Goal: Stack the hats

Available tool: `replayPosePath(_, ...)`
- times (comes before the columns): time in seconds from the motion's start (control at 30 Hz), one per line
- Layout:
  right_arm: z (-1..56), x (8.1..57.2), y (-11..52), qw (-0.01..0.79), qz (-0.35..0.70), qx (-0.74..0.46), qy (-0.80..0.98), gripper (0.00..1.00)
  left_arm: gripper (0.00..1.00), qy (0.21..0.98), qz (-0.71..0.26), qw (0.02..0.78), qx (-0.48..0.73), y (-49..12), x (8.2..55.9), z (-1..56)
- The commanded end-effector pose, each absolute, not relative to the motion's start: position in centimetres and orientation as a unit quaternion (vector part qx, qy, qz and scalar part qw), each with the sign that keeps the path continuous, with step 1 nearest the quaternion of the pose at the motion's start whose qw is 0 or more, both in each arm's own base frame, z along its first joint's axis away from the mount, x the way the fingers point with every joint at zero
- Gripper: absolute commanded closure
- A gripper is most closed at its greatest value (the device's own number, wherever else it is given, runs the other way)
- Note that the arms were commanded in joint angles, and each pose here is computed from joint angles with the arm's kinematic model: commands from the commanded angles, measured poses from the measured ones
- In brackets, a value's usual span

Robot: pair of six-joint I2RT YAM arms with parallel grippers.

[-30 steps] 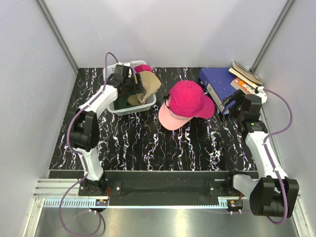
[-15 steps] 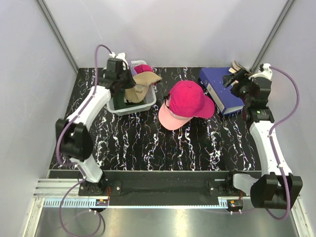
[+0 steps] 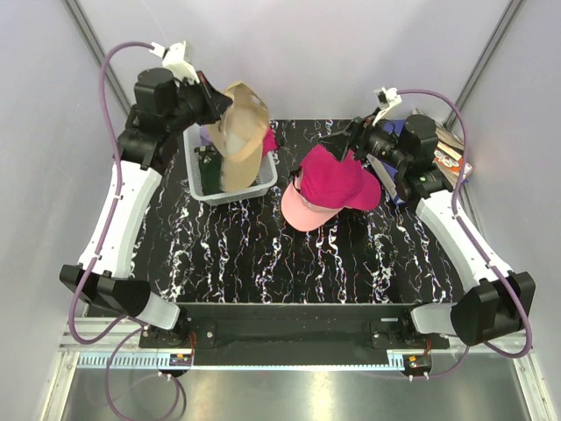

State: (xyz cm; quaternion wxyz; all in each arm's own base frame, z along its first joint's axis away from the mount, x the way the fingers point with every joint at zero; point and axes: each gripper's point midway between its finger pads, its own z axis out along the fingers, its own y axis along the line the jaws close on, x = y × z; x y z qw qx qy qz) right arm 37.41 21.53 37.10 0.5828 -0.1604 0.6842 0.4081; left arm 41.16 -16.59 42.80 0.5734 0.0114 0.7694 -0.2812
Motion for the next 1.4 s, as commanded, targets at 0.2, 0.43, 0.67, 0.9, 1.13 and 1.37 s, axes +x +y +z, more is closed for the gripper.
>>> replayPosePath(0.2, 41.2, 32.2, 27.9, 0.639, 0.380, -0.316, 0.590, 0.17, 1.00, 0.736, -0.370, 0.566, -0.031, -17.9, 39.0, 48.5)
replayPosePath(0.43, 41.2, 31.1, 30.1, 0.670, 0.363, -0.290, 0.579, 0.15, 1.00, 0.713, -0.391, 0.581, -0.037, -19.9, 38.6, 50.5)
replayPosePath(0.67, 41.5, 30.8, 29.5, 0.685, 0.373, -0.237, 0.580, 0.16, 1.00, 0.676, -0.371, 0.619, -0.149, -19.0, 39.0, 52.2)
replayPosePath(0.9, 41.8, 28.8, 31.4, 0.694, 0.356, -0.269, 0.566, 0.18, 1.00, 0.639, -0.387, 0.627, -0.220, -19.3, 39.4, 53.6)
replayPosePath(1.13, 40.6, 29.8, 32.5, 0.727, 0.264, -0.288, 0.564, 0.17, 1.00, 0.605, -0.429, 0.617, -0.262, -20.8, 38.8, 55.3)
replayPosePath(1.37, 41.2, 29.0, 34.3, 0.746, 0.245, -0.302, 0.541, 0.17, 1.00, 0.577, -0.435, 0.630, -0.283, -21.1, 38.5, 56.5)
